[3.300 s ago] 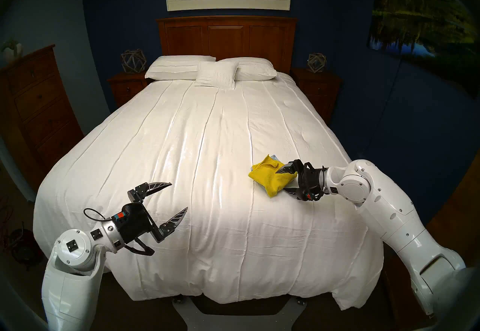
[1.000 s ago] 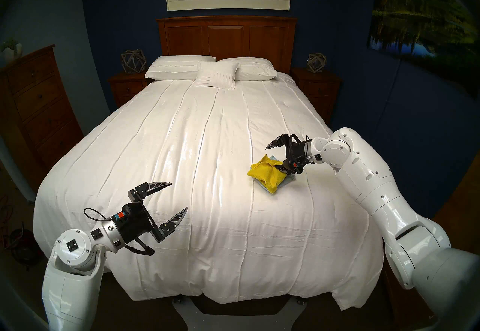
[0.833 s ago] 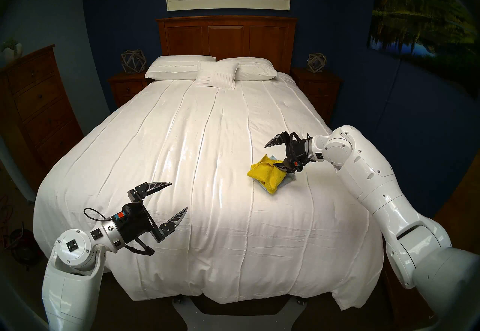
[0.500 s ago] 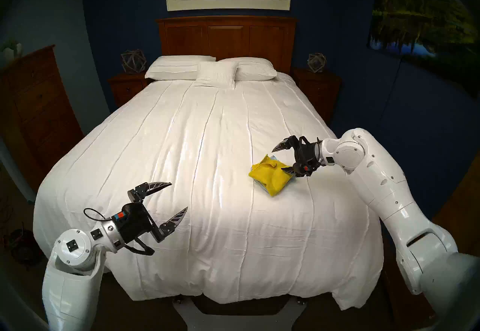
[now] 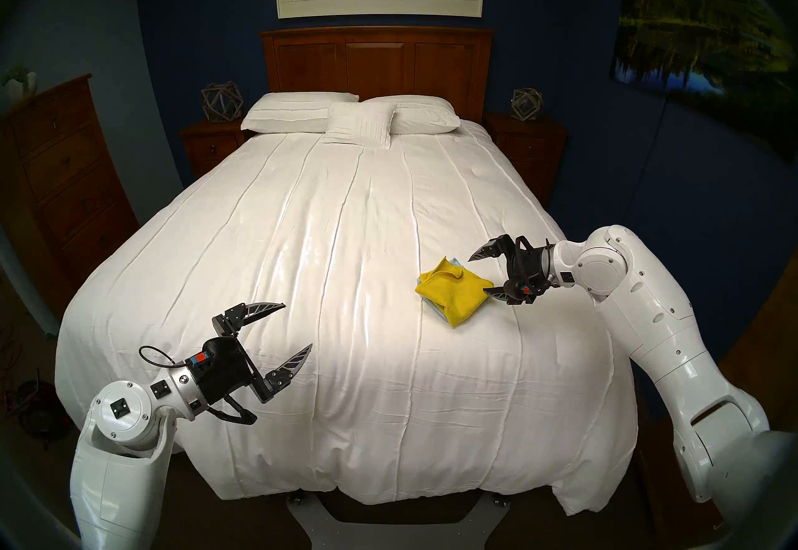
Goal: Fold the hand towels twice and stack them up
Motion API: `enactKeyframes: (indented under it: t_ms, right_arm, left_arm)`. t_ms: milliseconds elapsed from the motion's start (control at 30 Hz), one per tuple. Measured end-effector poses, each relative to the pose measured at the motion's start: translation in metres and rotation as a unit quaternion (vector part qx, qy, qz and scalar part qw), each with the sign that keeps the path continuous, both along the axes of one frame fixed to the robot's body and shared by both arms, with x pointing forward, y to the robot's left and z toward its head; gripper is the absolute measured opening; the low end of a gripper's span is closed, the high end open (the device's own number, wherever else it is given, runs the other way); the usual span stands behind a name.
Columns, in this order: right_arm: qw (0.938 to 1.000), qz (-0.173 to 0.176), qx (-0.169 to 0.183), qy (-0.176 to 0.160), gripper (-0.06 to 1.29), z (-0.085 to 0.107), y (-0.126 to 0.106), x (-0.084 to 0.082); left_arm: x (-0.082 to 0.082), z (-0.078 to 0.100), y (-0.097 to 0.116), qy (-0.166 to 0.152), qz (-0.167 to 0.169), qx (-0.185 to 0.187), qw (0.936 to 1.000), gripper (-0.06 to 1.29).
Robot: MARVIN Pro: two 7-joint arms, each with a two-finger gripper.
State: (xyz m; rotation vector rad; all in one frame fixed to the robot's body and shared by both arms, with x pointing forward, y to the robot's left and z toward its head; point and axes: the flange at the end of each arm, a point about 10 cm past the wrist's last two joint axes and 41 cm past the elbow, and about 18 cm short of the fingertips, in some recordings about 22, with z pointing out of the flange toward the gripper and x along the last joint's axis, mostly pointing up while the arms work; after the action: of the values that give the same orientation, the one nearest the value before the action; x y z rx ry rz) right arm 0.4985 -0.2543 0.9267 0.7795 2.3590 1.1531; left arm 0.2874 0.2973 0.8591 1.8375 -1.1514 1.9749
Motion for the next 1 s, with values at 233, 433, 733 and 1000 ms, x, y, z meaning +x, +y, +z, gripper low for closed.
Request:
enactKeyframes:
  t_ms: [233,433,733,1000]
  right_arm:
    - [0.9998,0.007,0.015,-0.013,1.17,0.014,0.009,0.002]
    - [0.9998,0.011,0.017,-0.003,1.17,0.006,0.025,0.012]
    - [0.9997,0.019,0.008,0.015,1.17,-0.011,0.045,0.027]
    - [0.9997,0.017,0.002,0.014,1.17,-0.017,0.05,0.038]
  left_arm:
    - [0.0,0.0,0.0,0.0,0.0,0.0,1.0,1.27]
    - [0.0,0.0,0.0,0.0,0.0,0.0,1.0,1.27]
    - [0.0,0.0,0.0,0.0,0.0,0.0,1.0,1.27]
    - [0.0,0.0,0.0,0.0,0.0,0.0,1.0,1.27]
